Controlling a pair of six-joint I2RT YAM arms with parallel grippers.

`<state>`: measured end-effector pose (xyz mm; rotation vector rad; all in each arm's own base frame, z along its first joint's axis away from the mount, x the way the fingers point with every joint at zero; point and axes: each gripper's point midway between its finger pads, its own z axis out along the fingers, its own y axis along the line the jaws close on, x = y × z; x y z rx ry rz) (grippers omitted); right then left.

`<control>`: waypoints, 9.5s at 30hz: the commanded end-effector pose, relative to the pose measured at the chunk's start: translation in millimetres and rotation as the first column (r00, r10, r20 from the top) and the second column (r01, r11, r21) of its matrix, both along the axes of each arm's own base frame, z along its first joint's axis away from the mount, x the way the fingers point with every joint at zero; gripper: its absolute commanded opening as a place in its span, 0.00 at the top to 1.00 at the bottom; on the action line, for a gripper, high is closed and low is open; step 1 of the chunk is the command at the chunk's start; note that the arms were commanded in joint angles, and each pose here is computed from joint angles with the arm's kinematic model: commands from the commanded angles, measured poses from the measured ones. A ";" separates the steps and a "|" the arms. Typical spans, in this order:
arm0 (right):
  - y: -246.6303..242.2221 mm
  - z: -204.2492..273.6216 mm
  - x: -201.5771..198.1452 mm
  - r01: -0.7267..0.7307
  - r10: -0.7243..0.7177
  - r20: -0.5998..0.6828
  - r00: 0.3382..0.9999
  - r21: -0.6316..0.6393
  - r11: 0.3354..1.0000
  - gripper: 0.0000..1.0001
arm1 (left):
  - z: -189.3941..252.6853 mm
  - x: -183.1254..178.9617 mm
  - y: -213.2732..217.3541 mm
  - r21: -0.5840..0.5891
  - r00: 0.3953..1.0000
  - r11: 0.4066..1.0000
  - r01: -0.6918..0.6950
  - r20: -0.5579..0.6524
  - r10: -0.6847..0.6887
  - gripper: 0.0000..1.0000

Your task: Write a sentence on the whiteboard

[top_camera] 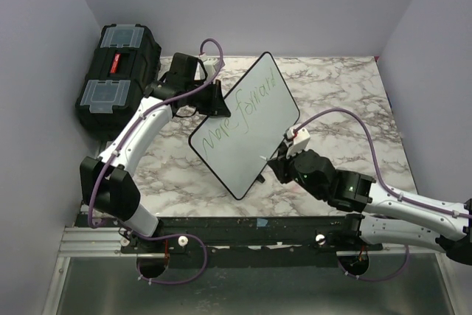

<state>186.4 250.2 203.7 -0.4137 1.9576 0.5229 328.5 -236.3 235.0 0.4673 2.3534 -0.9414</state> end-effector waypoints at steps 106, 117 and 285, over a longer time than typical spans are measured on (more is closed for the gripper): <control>114.6 -9.8 6.0 -0.262 0.261 0.023 0.965 0.079 0.962 0.99 | -56.5 11.4 44.4 0.178 0.998 0.982 -0.061 -0.002 0.062 1.00; 115.0 -13.7 8.7 -0.247 0.246 0.017 0.969 0.072 0.966 0.99 | -53.8 9.7 43.9 0.172 0.998 0.983 -0.059 0.004 0.059 1.00; 95.3 -95.3 1.5 -0.129 0.102 -0.246 0.964 -0.098 0.987 0.99 | -42.7 7.2 43.7 0.162 0.999 0.986 -0.045 0.036 0.039 1.00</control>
